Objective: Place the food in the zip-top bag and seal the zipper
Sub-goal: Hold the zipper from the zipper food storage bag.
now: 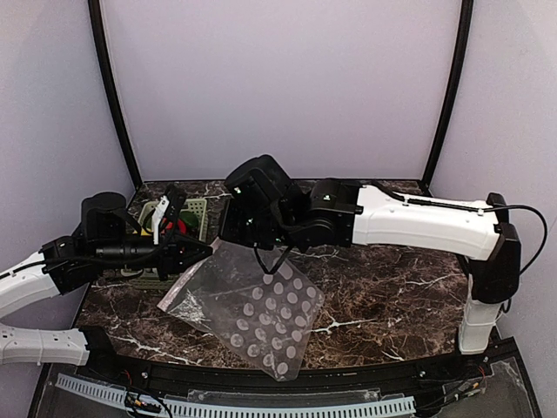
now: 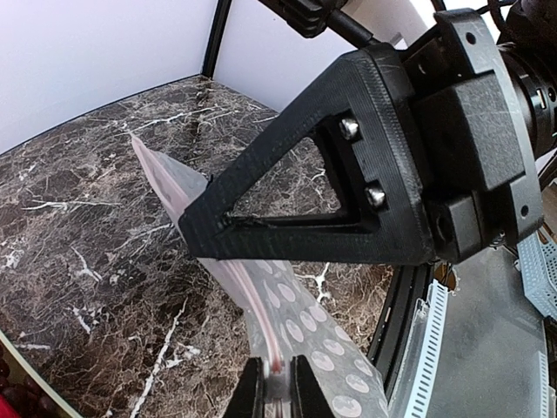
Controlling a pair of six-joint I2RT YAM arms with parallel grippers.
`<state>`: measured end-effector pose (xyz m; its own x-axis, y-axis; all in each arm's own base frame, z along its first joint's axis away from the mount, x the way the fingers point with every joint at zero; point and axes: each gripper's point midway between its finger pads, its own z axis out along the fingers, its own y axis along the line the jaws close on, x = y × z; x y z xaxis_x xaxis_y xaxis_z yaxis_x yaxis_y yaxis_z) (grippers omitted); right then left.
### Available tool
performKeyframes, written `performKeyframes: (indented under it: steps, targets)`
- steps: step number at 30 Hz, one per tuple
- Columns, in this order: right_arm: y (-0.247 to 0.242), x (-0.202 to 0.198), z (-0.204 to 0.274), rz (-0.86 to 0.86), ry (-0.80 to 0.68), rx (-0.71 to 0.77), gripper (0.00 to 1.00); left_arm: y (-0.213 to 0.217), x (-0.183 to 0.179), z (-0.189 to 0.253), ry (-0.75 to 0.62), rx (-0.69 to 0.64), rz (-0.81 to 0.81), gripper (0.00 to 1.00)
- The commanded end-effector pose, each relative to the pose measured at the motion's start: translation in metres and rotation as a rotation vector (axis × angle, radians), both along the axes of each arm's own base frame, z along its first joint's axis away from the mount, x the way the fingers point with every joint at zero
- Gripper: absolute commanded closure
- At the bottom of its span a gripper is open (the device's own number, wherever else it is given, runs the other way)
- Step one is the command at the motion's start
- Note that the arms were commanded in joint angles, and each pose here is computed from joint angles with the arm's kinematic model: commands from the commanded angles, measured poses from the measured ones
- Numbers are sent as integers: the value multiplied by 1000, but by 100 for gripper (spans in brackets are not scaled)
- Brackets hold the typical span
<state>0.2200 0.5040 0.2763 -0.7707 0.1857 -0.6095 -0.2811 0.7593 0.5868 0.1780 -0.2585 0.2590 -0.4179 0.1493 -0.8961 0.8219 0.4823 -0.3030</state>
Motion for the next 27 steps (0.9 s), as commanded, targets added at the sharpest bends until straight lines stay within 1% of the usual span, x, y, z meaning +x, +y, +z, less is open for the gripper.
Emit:
performKeyframes:
  steps: [1, 2, 3, 7, 19, 27]
  targets:
    - [-3, 4, 2, -27, 6, 25, 92, -3, -3, -5, -6, 2, -24, 99]
    - [-4, 5, 2, -32, 6, 26, 97, -3, -3, -6, -4, 4, -27, 99]
    - [-5, 6, 3, -38, 5, 30, 100, -3, -4, -7, -3, 5, -30, 99]
    - [-10, 13, 9, -64, -23, 54, 100, -5, -4, -11, 9, 9, -41, 99]
    - [-30, 58, 39, -202, -168, 74, 100, -16, -8, -26, 59, 35, -104, 99]
    - [-43, 80, 61, -289, -265, 61, 100, -18, -3, -42, 91, 84, -95, 99]
